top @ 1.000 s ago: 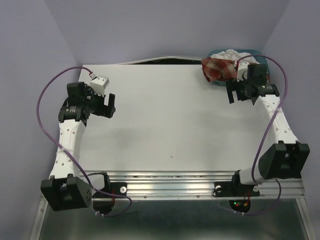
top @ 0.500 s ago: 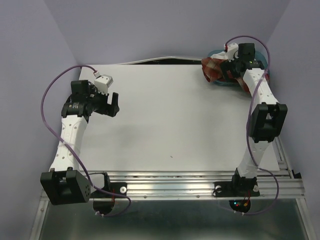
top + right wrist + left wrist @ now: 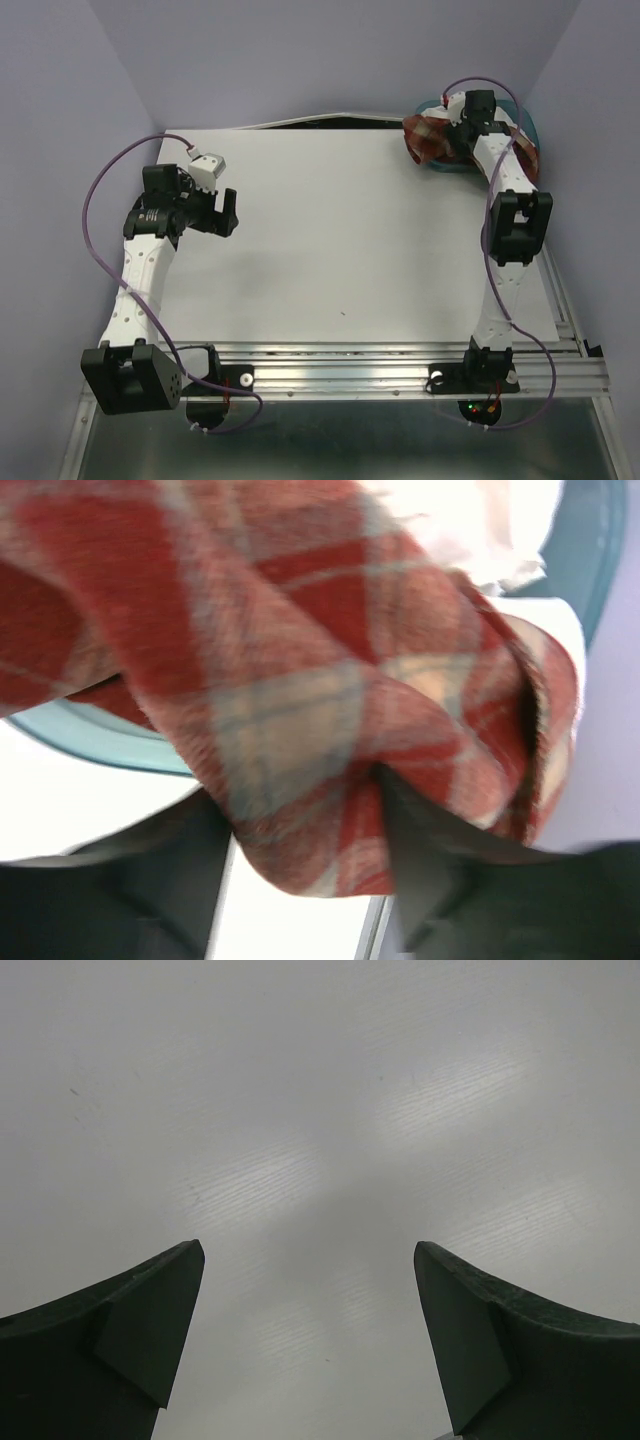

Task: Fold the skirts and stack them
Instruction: Grab the skirt from the pile

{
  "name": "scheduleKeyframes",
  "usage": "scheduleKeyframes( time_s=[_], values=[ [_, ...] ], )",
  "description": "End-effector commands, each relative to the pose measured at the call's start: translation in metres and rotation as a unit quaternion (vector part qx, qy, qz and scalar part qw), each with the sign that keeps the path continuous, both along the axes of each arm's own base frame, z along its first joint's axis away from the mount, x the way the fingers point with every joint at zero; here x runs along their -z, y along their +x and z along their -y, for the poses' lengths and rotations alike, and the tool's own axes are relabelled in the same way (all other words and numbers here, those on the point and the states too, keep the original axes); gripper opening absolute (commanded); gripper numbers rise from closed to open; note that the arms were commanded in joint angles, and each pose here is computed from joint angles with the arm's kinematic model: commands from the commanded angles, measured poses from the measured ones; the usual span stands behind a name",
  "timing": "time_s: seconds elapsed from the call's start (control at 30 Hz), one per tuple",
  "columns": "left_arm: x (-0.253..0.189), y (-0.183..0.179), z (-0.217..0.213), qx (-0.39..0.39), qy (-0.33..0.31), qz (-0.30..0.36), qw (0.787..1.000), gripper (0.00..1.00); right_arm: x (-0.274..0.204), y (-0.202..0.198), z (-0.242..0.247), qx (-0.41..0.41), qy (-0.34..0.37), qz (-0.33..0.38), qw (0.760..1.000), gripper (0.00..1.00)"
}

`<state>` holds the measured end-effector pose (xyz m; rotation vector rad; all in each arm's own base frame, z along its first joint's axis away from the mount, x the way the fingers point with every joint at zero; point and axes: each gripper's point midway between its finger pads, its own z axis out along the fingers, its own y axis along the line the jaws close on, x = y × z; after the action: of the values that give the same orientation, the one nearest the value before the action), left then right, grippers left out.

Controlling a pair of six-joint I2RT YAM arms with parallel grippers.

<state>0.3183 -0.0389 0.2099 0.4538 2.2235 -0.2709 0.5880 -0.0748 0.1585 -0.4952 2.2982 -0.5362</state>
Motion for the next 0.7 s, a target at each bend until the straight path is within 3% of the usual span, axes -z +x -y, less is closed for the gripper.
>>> scheduleKeyframes(
  time_s=[0.0, 0.03, 0.07, 0.17, 0.33, 0.5, 0.63, 0.67],
  values=[
    [-0.013, 0.001, 0.003, -0.002, -0.004, 0.026, 1.000, 0.99, -0.057, 0.016, 0.034, 0.047, -0.043, 0.087, 0.994, 0.54],
    [-0.015, 0.001, 0.003, -0.002, -0.005, 0.028, 1.000, 0.99, -0.060, 0.015, 0.037, 0.054, -0.051, 0.089, 0.993, 0.48],
    [-0.015, 0.002, 0.003, -0.002, -0.006, 0.029, 1.000, 0.99, -0.068, 0.016, 0.039, 0.058, -0.055, 0.099, 0.992, 0.32],
    [-0.018, 0.003, 0.004, -0.003, -0.009, 0.032, 0.999, 0.99, -0.095, 0.010, 0.049, 0.077, -0.057, 0.127, 0.987, 0.01],
    [-0.019, 0.003, 0.005, -0.002, -0.013, 0.033, 0.999, 0.99, -0.167, -0.008, 0.053, 0.095, -0.063, 0.198, 0.973, 0.01],
    [-0.022, 0.003, 0.006, -0.002, -0.016, 0.036, 0.999, 0.99, -0.266, -0.030, 0.072, 0.155, -0.076, 0.325, 0.930, 0.01],
    [-0.024, 0.007, 0.005, -0.008, -0.020, 0.041, 0.999, 0.99, -0.339, -0.053, 0.079, 0.194, -0.068, 0.429, 0.880, 0.01],
    [-0.025, 0.008, 0.006, -0.010, -0.022, 0.041, 0.999, 0.99, -0.371, -0.066, 0.080, 0.204, -0.058, 0.478, 0.852, 0.01]
  ],
)
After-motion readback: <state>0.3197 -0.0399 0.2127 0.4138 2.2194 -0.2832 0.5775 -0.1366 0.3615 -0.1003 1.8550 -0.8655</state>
